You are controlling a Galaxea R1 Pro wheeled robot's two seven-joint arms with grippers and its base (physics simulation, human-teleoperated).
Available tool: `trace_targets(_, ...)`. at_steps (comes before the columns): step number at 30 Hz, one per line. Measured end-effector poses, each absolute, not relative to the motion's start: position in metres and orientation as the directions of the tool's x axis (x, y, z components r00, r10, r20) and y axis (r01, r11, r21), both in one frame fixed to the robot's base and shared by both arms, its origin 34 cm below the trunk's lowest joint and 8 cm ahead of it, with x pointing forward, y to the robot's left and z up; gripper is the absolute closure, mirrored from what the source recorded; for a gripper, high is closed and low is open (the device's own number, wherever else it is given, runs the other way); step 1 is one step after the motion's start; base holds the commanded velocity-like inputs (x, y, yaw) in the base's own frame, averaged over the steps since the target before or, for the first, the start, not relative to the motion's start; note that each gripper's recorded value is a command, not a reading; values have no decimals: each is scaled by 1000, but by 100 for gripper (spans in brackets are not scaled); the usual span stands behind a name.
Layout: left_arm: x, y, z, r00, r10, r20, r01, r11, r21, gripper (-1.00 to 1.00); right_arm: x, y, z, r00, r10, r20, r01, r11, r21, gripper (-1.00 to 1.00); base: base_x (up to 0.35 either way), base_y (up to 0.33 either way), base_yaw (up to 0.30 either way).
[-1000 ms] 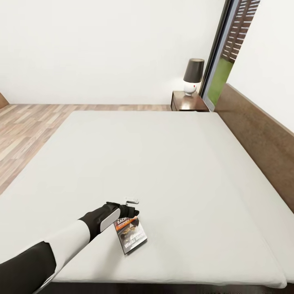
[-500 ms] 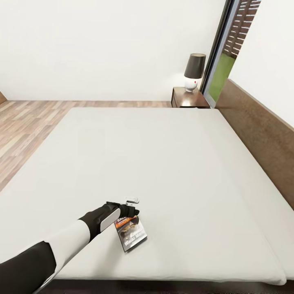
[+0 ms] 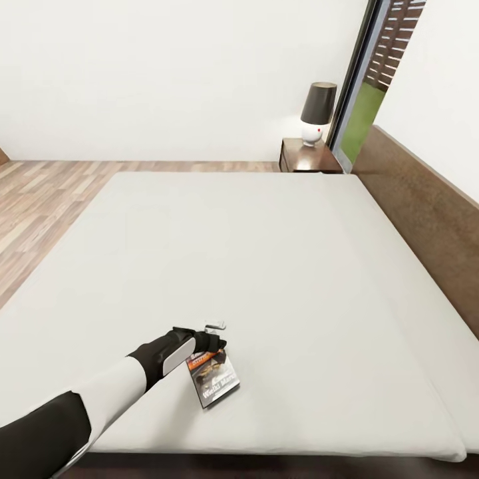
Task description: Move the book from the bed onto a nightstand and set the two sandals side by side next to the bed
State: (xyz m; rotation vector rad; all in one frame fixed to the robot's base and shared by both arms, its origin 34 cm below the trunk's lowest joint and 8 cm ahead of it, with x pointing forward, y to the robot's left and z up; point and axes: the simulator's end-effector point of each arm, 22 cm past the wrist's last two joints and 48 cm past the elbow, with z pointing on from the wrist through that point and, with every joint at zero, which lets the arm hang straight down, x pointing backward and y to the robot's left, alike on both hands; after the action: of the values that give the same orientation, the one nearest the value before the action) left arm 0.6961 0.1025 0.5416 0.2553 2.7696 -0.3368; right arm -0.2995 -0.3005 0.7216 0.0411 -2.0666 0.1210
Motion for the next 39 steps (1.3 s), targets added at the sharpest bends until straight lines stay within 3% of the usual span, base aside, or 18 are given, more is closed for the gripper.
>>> trace_targets(39,720,109,544,-893,159,-420,244,957,-157,-100,-300,-292,714,-480,6,877,-81,995,-51,-100,0,0,0)
